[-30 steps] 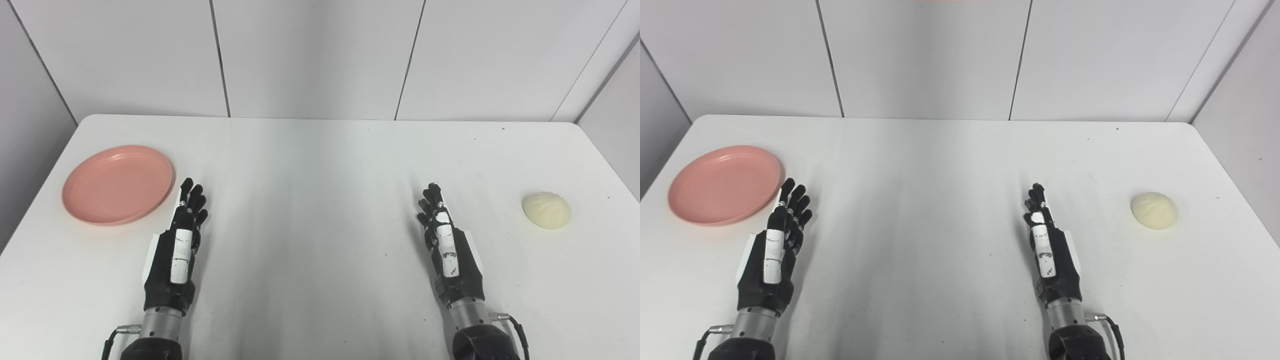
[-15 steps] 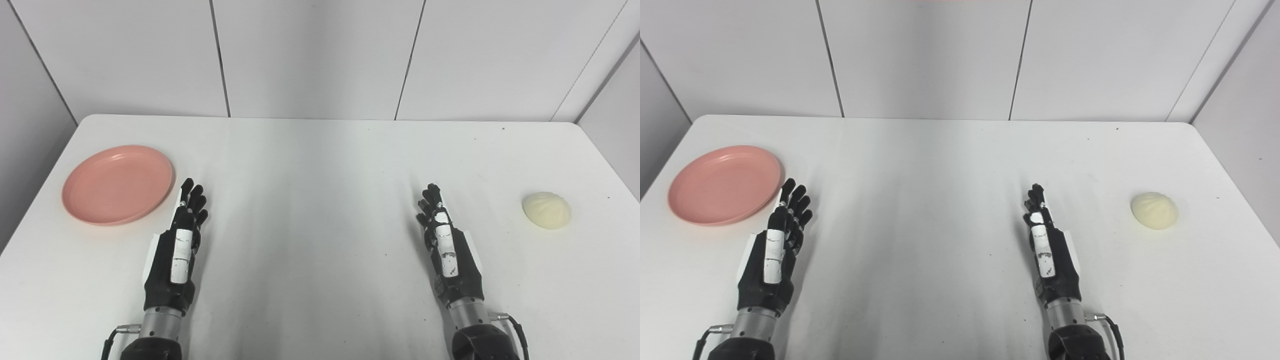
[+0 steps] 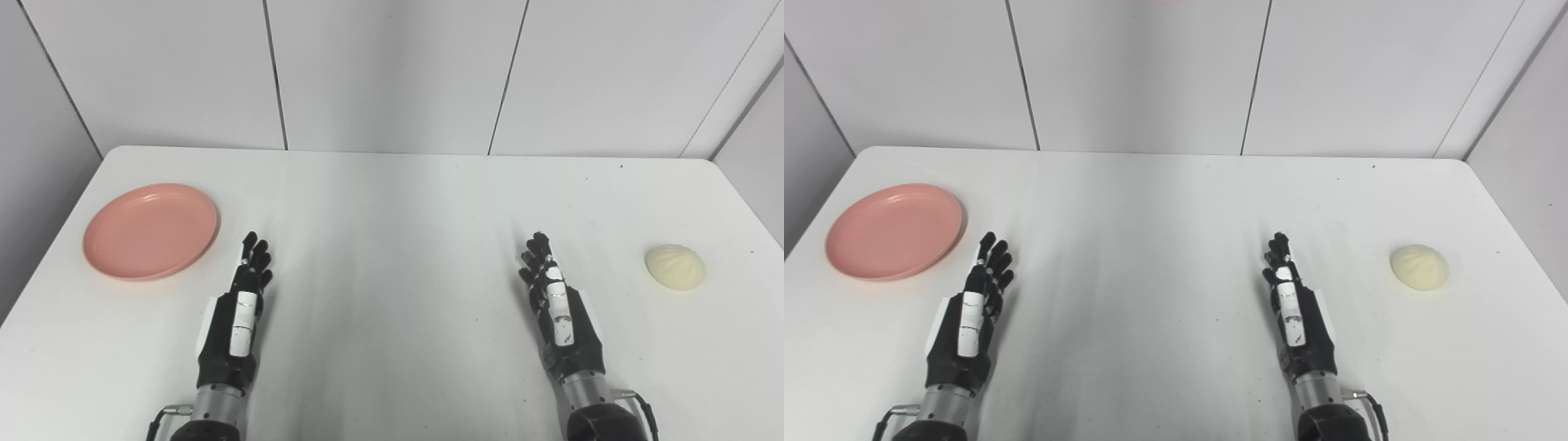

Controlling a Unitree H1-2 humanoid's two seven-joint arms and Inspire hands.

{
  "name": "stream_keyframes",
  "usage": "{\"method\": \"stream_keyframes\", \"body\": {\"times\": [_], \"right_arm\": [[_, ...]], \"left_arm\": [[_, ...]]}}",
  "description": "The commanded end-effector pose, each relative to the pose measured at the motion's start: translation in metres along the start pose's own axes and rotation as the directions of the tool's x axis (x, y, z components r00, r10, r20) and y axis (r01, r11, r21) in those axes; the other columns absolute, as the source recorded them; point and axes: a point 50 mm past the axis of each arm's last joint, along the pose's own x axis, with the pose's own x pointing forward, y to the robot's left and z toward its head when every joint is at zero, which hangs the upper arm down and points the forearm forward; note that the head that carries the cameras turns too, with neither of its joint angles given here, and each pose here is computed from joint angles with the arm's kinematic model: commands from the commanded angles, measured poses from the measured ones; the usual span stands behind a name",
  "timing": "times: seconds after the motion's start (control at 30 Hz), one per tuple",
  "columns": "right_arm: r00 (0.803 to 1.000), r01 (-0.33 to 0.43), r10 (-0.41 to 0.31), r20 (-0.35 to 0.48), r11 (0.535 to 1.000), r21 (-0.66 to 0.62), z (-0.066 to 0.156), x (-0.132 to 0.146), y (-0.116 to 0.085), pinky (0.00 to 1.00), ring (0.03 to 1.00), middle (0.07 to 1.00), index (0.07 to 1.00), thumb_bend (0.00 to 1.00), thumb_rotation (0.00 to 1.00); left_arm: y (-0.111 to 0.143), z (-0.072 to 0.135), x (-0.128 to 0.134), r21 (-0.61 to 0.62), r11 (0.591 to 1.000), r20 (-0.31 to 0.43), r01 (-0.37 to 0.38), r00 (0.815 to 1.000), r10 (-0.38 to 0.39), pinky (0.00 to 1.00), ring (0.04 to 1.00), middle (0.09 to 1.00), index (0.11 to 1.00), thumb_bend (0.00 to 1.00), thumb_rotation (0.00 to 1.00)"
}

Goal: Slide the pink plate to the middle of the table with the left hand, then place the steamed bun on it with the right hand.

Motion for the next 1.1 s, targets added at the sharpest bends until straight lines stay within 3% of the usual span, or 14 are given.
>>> {"method": "stream_keyframes", "body": {"times": [0.0, 0.6, 0.87, 0.97, 1.07], "right_arm": [[0.999, -0.004, 0.004, 0.044, 1.0, 0.001, -0.002, 0.0, -0.006, 1.0, 1.0, 1.0, 1.0, 0.83, 1.0], [0.999, -0.034, 0.034, 0.033, 0.999, 0.009, -0.014, -0.001, -0.024, 1.0, 1.0, 1.0, 1.0, 0.79, 1.0], [0.999, -0.043, 0.043, 0.034, 0.999, 0.001, -0.01, 0.0, -0.022, 1.0, 1.0, 1.0, 1.0, 0.8, 1.0], [0.998, -0.045, 0.045, 0.035, 0.999, 0.003, -0.008, 0.0, -0.019, 1.0, 1.0, 1.0, 1.0, 0.8, 1.0], [0.998, -0.044, 0.044, 0.037, 0.999, 0.009, -0.006, 0.0, -0.016, 1.0, 1.0, 1.0, 1.0, 0.8, 1.0]], "left_arm": [[-0.007, 0.011, 0.009, 0.003, 1.0, 0.091, 0.001, 0.996, -0.001, 1.0, 1.0, 1.0, 1.0, 0.8, 0.99], [-0.026, -0.006, 0.013, 0.025, 1.0, 0.116, -0.003, 0.993, 0.0, 1.0, 1.0, 1.0, 1.0, 0.74, 1.0], [-0.027, -0.004, 0.015, 0.048, 0.999, 0.132, -0.008, 0.991, 0.001, 1.0, 1.0, 1.0, 1.0, 0.73, 1.0], [-0.024, -0.003, 0.016, 0.059, 0.998, 0.16, -0.018, 0.987, 0.008, 1.0, 1.0, 1.0, 1.0, 0.73, 1.0], [-0.021, -0.002, 0.02, 0.105, 0.994, 0.244, -0.027, 0.97, 0.001, 1.0, 1.0, 1.0, 1.0, 0.73, 1.0]]}}
